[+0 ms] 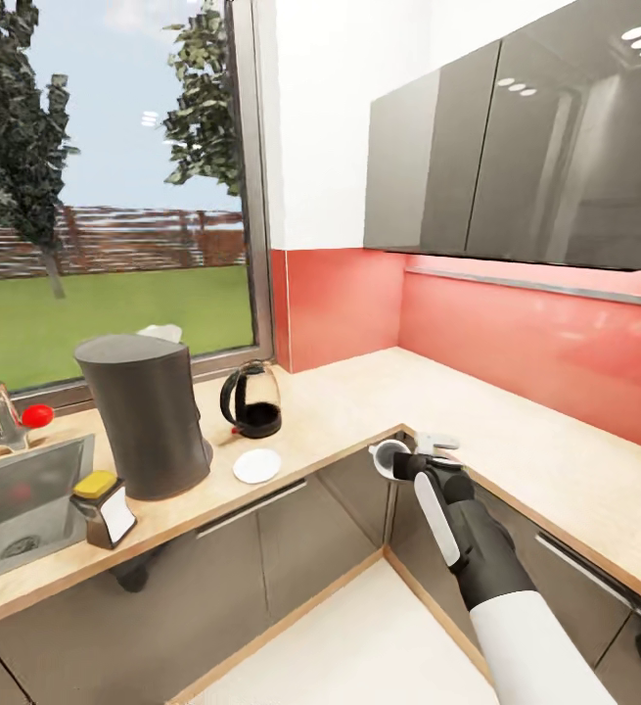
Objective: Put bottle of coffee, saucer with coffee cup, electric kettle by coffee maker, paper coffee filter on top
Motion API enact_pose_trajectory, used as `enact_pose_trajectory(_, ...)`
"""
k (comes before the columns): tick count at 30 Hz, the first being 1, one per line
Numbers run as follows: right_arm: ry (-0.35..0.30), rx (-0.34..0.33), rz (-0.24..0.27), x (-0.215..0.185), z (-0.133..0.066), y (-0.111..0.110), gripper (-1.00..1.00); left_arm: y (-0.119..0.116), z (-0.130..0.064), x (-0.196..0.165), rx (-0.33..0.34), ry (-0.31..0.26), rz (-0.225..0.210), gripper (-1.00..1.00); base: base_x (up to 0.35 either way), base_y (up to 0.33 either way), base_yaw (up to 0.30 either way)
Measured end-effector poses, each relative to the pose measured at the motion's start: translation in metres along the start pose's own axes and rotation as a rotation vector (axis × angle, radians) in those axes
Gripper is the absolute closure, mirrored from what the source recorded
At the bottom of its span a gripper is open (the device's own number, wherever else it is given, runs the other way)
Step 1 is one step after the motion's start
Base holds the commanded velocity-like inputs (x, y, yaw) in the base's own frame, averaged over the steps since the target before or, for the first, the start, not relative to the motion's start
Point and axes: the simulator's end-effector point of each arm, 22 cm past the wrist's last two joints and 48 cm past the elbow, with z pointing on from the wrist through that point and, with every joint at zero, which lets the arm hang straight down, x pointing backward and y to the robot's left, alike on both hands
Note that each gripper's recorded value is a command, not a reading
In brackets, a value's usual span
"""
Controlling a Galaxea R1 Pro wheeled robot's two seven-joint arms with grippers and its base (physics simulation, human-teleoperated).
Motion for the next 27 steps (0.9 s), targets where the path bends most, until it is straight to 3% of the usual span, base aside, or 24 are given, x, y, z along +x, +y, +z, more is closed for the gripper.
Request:
enact_pose_trajectory(17,0.0,0.0,0.0,-0.0001,-0.0004,0.0001,1.0,-0.0009,-0.0001,0.0007,0.002,0.0,0.003,-1.0,0.037,-0.025,0.271)
enact_pose_trajectory(27,0.0,0.004,-0.004,0.0002,0.0002,-0.0023,1.0,-0.0003,0.0,0.0007,0.001,0.001,0.001,-1.0,0.09,-0.12,0.038)
